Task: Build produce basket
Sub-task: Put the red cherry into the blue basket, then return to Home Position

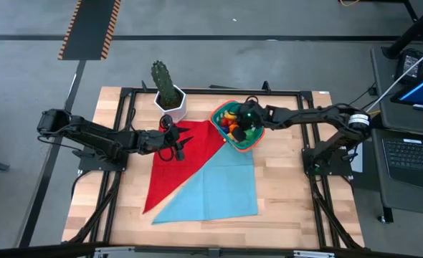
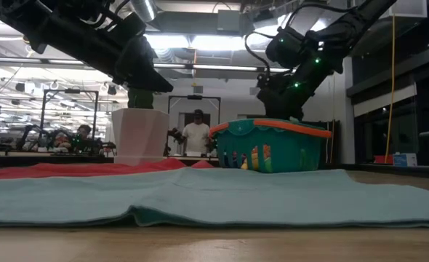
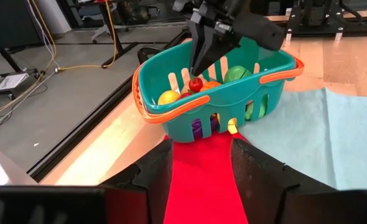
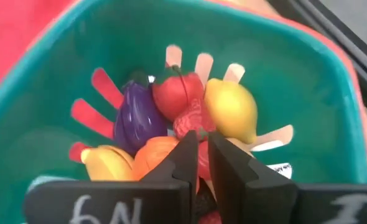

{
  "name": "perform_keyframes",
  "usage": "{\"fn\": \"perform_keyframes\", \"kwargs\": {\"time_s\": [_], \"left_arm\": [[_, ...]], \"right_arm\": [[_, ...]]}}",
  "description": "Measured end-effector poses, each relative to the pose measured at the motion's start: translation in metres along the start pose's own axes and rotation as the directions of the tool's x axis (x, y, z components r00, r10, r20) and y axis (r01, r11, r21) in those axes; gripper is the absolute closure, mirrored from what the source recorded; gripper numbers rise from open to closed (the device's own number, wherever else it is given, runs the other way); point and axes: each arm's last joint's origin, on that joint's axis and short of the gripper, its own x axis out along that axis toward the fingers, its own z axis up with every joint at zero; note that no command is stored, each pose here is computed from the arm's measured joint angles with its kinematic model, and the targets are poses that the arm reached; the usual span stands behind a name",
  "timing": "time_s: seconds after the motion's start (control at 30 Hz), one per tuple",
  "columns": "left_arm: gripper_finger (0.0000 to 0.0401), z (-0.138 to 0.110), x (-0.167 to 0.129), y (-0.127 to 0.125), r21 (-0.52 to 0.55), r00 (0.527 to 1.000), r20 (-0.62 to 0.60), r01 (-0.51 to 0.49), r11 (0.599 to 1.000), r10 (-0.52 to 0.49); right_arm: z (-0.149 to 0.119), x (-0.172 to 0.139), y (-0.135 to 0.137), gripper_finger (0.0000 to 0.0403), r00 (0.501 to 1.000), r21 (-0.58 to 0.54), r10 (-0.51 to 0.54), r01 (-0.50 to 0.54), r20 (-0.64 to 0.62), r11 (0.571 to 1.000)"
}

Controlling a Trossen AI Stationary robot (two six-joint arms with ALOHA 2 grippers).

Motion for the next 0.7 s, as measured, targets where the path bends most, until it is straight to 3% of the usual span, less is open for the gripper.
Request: {"fn": "perform_keyframes", "kwargs": {"time_s": [0.4,0.6,0.7], "left_arm": [[0.025,0.0,0.0,0.0,0.035,1.0,0.003,0.0,0.999,0.0],[0.0253,0.002,0.0,0.0,0.041,1.0,0.019,0.0,0.999,0.0],[0.0248,0.004,-0.003,-0.002,0.043,0.997,0.026,0.065,0.997,-0.066]], "right_arm": [[0.01,-0.02,-0.001,0.0359,0.997,0.031,0.032,-0.034,0.067,0.999],[0.015,-0.04,0.007,0.0359,0.989,-0.015,0.064,-0.062,0.13,0.998],[0.015,-0.052,0.014,0.0359,0.983,-0.039,0.09,-0.085,0.159,0.996]]}}
